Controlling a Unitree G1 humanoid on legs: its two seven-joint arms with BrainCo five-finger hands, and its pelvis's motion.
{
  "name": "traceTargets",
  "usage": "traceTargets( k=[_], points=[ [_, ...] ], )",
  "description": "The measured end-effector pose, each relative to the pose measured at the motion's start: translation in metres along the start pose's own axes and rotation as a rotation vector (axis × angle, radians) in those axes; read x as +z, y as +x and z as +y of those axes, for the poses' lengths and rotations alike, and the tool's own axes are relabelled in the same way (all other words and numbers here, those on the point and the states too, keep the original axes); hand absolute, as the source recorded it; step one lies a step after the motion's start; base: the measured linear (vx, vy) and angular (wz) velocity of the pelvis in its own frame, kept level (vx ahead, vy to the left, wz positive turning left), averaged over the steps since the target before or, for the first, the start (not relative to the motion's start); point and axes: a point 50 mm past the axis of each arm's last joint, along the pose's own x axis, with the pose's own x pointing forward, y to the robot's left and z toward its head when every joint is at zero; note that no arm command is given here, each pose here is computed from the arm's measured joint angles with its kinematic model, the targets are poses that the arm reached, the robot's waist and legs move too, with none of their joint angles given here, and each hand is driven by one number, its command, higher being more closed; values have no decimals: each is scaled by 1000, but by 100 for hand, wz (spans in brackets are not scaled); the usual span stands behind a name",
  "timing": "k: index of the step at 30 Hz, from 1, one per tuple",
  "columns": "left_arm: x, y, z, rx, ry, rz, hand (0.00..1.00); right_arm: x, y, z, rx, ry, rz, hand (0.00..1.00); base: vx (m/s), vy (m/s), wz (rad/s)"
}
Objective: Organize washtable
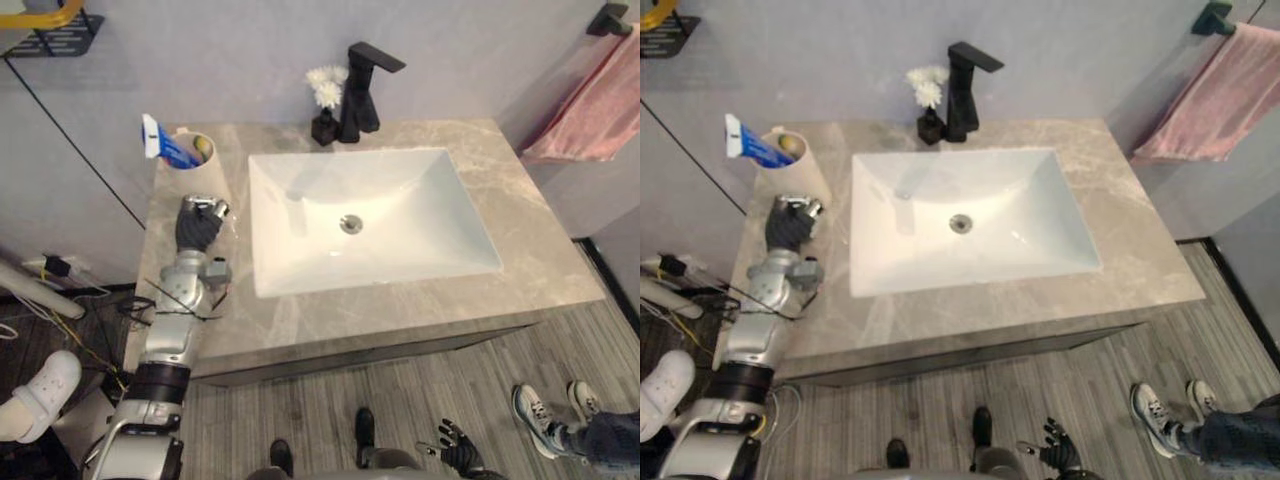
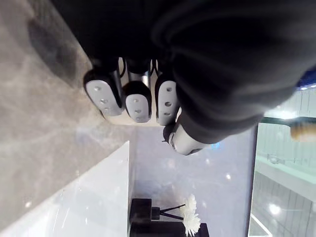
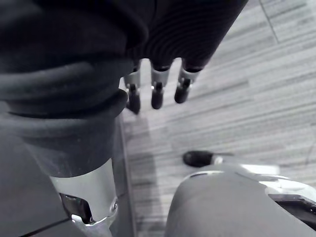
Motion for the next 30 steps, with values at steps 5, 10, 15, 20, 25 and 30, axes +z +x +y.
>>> traceTargets(
  k=[5,10,15,20,25,30],
  points=[
    [19,-17,-47,-189,-56,-88,100,0,0,0,2,-2,1,0,-32,-16,20],
    [41,-31,-70,-290,-138,-190,100,-4,1,3,14,-5,20,0,-40,-10,24],
    [65,-45,-65,-284,-177,-309,100,-15,-1,2,13,-4,68,0,-46,-16,35],
    [70,-53,-33,-136,-176,-357,100,-16,-1,2,13,-2,73,0,-15,-4,26],
    [51,-70,15,86,-116,-279,100,-18,-3,4,14,3,71,0,-6,-2,12],
    [15,-101,61,316,-83,-107,100,-23,-9,5,11,15,75,0,-8,-11,11]
  ],
)
